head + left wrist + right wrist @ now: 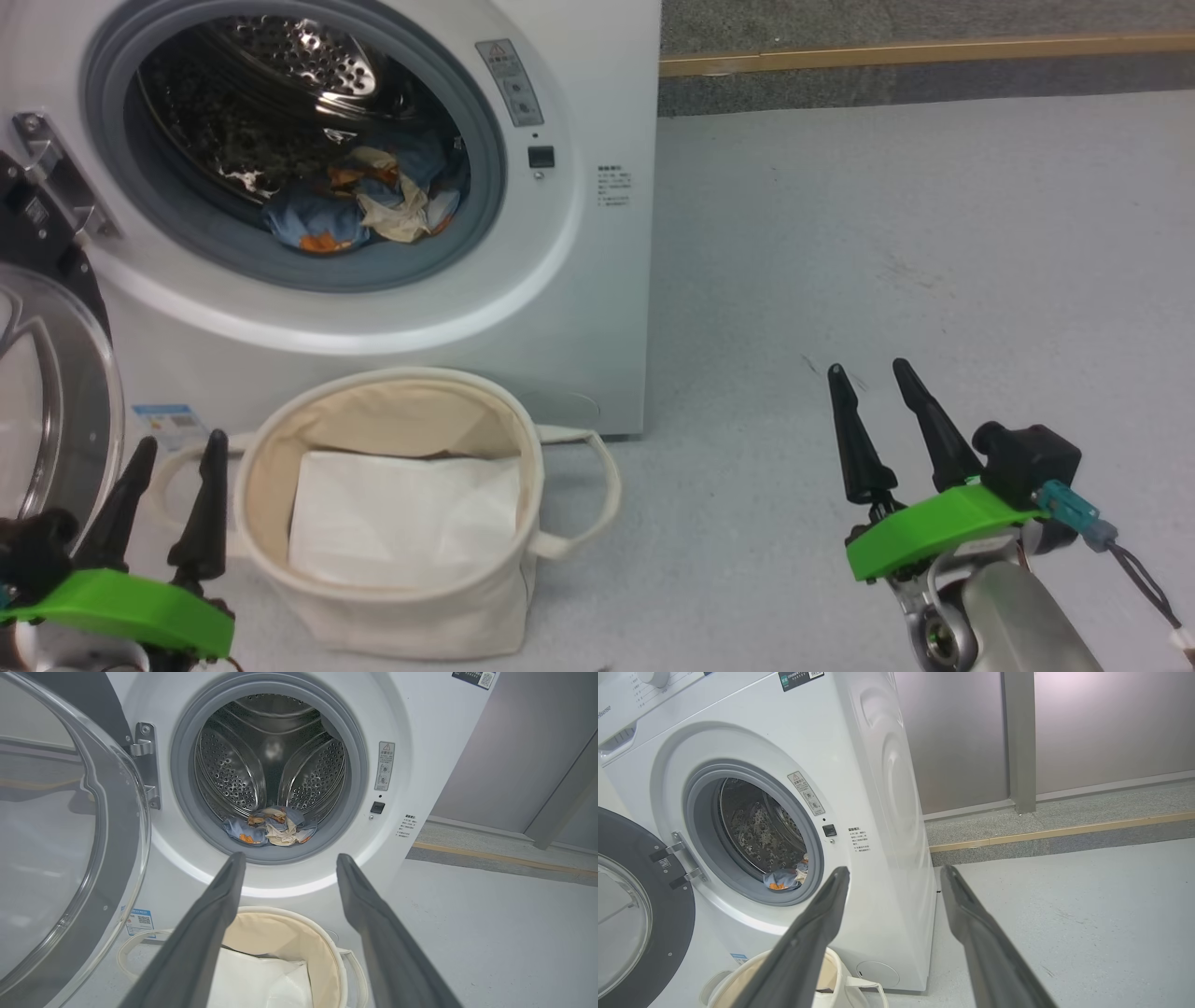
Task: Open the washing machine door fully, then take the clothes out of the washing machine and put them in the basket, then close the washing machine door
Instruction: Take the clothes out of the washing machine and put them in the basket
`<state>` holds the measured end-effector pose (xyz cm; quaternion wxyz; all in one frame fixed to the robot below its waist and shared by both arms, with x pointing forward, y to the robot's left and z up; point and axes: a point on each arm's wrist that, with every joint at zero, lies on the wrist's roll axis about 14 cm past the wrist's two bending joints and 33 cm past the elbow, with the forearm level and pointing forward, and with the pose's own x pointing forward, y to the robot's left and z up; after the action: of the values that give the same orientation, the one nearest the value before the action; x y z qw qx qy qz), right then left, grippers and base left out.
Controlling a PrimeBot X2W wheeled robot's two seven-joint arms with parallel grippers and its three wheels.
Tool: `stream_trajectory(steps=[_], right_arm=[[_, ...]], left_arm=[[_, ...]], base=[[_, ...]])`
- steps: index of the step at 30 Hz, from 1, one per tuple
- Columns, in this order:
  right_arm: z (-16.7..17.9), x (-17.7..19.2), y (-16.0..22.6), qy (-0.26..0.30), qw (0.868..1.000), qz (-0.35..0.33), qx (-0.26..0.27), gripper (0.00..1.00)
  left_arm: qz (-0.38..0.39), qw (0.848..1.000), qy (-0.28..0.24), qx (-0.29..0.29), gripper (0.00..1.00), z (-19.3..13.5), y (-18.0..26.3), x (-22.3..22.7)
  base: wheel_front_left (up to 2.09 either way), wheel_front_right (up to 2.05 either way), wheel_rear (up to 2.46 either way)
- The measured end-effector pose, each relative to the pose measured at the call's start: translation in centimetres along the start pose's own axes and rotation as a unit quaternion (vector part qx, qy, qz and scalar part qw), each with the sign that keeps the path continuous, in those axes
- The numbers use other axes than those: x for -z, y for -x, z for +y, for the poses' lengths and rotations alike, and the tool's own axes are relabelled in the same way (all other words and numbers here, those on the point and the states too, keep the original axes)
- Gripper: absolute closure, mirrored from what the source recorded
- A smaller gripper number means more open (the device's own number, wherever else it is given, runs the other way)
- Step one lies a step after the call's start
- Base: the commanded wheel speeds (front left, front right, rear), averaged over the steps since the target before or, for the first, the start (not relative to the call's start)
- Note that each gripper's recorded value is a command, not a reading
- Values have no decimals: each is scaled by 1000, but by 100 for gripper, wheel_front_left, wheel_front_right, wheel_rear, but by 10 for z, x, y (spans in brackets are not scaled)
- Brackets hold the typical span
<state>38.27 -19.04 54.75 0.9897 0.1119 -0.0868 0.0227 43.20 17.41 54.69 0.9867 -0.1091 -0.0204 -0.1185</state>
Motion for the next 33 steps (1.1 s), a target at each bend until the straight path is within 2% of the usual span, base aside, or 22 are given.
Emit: stream_trajectory(steps=[10,16,23,33], right_arm=[[0,7,-2,0,1000,9,0,0],[0,9,-3,0,1000,13,0,0],[1,11,-4,-2,1000,14,-1,0],[1,11,-5,-2,1000,14,-1,0]], left_arm=[[8,1000,-1,22,0,-15,-12,3],[13,1000,1,27,0,-22,-15,9],[21,999,4,26,0,-26,-16,17],[37,999,-20,28,0,-29,-15,30]], base=[[211,-203,-8],[132,-132,0],[43,-43,0],[0,0,0]])
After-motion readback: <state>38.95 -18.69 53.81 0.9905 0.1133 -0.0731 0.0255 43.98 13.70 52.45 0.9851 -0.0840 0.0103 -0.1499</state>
